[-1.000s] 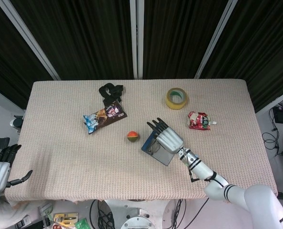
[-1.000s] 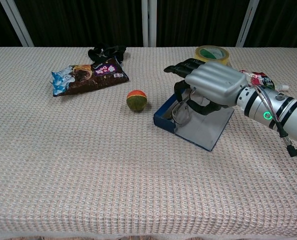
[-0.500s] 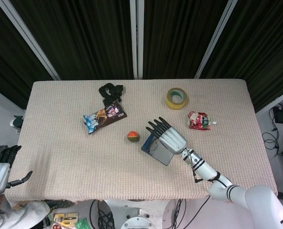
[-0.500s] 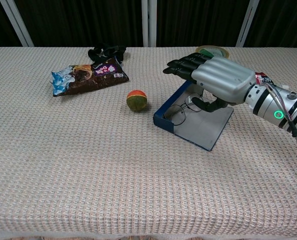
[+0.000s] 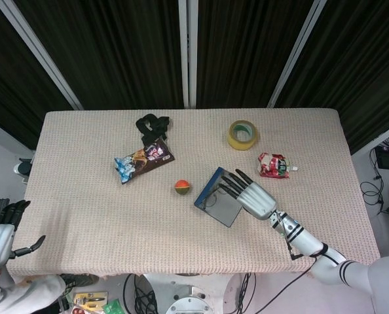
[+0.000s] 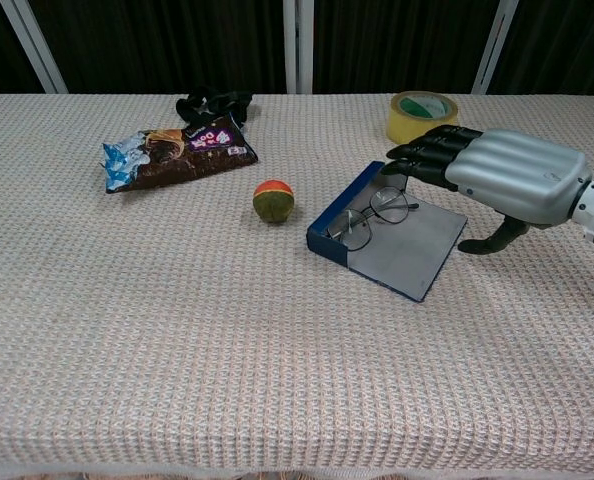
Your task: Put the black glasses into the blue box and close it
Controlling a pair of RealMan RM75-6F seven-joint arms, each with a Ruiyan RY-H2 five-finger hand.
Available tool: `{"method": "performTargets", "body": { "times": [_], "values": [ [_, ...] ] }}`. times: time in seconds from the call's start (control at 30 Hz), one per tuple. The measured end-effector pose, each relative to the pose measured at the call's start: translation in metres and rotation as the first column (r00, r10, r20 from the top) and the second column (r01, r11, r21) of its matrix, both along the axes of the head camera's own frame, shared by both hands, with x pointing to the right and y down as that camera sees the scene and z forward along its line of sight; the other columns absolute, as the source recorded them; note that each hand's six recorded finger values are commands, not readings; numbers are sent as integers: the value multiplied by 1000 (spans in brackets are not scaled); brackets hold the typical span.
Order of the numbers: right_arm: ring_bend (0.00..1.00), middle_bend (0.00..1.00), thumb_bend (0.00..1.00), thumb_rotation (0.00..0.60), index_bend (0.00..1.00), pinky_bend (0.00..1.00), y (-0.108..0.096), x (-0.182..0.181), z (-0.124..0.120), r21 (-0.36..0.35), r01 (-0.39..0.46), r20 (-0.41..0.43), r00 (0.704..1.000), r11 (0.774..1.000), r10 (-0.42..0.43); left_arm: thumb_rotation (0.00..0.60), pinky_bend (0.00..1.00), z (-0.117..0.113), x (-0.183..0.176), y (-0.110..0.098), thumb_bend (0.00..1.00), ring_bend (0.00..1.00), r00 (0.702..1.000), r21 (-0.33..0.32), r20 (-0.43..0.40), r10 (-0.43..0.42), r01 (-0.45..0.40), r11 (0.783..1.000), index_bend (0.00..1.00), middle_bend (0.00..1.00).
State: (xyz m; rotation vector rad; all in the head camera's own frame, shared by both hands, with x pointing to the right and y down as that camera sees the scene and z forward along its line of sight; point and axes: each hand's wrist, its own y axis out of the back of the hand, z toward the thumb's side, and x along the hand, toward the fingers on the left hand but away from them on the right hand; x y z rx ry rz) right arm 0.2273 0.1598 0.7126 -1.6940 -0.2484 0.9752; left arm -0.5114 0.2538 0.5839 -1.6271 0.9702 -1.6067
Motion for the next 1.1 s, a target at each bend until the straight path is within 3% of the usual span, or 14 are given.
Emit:
{"method": "performTargets", "body": {
  "times": [0.17, 0.73, 1.03, 1.1],
  "values": [
    [0, 0, 26, 600, 0, 0, 8, 3, 4, -28, 13, -35, 999, 1000, -14, 277, 233, 1, 0, 0, 202, 88, 1000, 1, -2, 1, -1, 1000, 79, 82],
    [0, 0, 40, 600, 0, 0, 14, -12, 18, -21, 2, 17, 1000, 1000, -2, 283, 233, -2, -1, 0, 202, 88, 1000, 18, 0, 5, -5, 1000, 79, 82],
    [0, 0, 192, 600, 1, 0, 12, -23, 21, 17, -12, 82, 997, 1000, 10, 282, 233, -5, -5, 0, 202, 87, 1000, 41, 7, 3, -4, 999, 78, 80],
    [0, 0, 263, 600, 27, 0, 11, -26, 22, 17, -19, 102, 995, 1000, 17, 282, 233, -6, -6, 1, 202, 87, 1000, 44, 10, 1, -1, 999, 79, 80]
  ]
}}
